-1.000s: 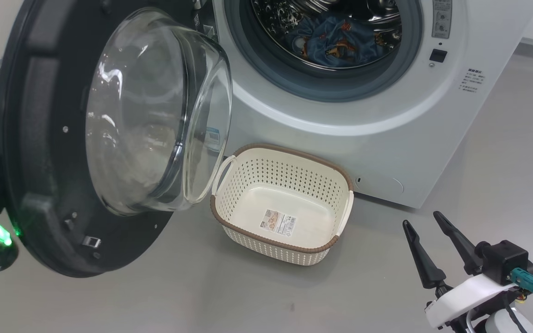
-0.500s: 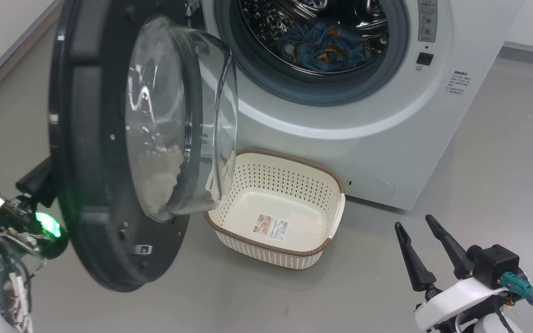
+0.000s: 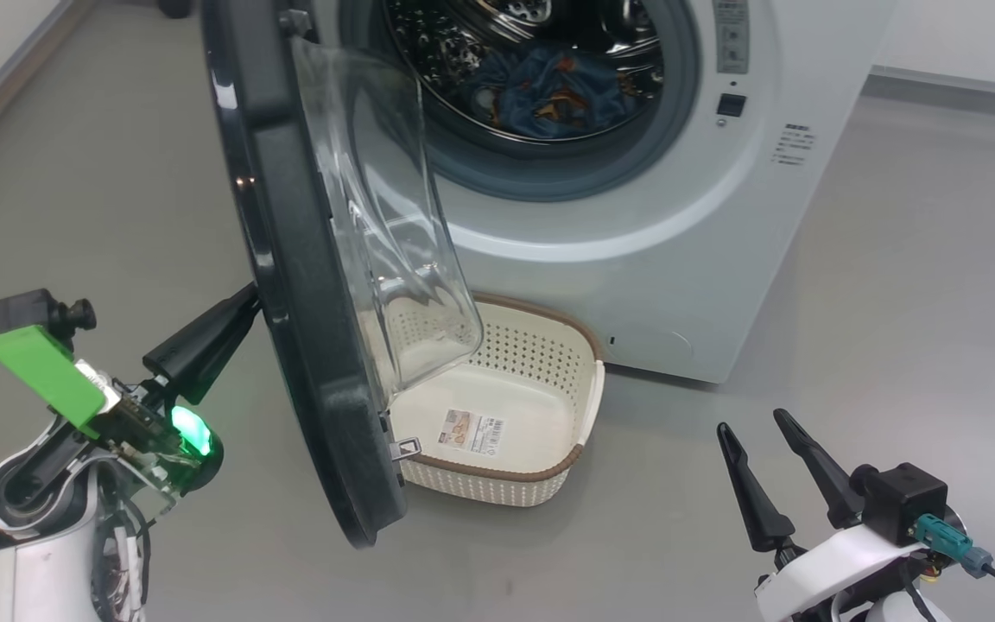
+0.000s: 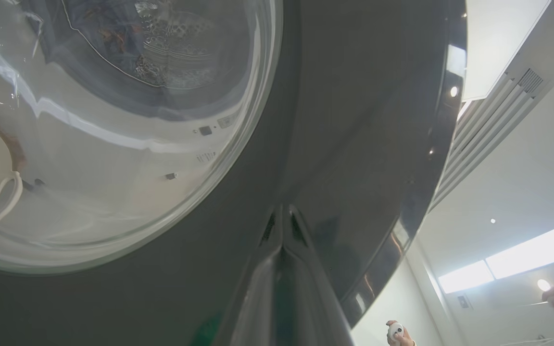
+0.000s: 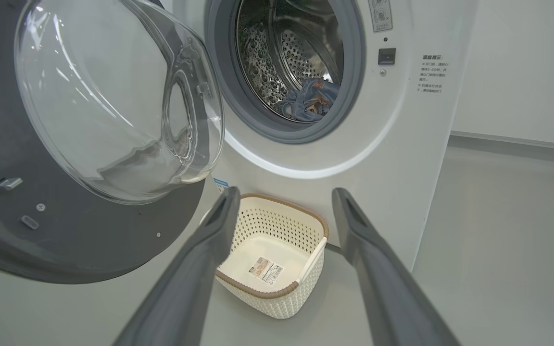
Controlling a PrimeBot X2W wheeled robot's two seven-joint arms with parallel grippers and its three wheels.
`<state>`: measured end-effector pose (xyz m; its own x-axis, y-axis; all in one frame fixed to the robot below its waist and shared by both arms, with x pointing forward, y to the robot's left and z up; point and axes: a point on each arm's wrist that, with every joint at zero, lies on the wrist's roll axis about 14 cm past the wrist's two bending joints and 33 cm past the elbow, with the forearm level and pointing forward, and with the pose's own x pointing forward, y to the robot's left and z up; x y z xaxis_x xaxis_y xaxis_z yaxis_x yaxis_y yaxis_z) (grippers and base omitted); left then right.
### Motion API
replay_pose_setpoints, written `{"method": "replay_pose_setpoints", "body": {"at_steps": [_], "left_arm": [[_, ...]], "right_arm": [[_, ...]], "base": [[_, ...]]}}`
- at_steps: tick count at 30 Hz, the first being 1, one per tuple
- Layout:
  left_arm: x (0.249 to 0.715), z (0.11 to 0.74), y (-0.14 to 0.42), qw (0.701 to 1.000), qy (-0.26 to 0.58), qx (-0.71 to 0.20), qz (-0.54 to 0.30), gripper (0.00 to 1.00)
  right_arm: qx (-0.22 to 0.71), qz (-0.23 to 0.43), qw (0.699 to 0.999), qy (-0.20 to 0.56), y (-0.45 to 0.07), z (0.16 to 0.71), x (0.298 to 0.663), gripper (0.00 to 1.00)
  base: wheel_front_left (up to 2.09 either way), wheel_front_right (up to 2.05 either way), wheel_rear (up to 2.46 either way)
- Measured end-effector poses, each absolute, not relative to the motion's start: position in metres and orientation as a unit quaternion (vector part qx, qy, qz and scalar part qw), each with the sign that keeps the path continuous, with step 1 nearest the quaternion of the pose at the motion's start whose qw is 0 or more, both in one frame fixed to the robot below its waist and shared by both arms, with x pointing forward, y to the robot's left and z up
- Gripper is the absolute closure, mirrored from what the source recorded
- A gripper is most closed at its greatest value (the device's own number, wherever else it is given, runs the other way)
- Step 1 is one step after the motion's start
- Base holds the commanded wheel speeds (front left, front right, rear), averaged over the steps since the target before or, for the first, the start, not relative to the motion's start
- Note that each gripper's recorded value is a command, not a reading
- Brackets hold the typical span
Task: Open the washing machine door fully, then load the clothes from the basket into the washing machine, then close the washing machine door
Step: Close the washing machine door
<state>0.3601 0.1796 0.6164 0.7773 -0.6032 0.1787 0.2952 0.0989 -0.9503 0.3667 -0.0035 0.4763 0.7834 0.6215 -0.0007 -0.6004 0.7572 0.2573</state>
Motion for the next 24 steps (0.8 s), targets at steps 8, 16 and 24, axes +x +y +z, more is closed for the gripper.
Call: {"method": "replay_pose_setpoints", "body": {"at_steps": [8,16,24], "left_arm": [[0.372,0.625,0.154,0.713,0.128,-0.600,-0.340,1.00],[0.386,0.631,0.124,0.700,0.134,-0.599,-0.364,1.00],[0.397,0.632,0.094,0.691,0.146,-0.598,-0.379,1.00]], "right_arm": [[0.121,0.280,0.952,0.035,-0.035,0.478,0.365,0.00],[0.120,0.238,0.963,0.028,-0.064,0.480,0.362,0.00],[0.116,0.208,0.971,0.022,-0.086,0.481,0.358,0.00]], "base": [[0.00,0.00,0.00],[0.00,0.00,0.00],[0.00,0.00,0.00]]}}
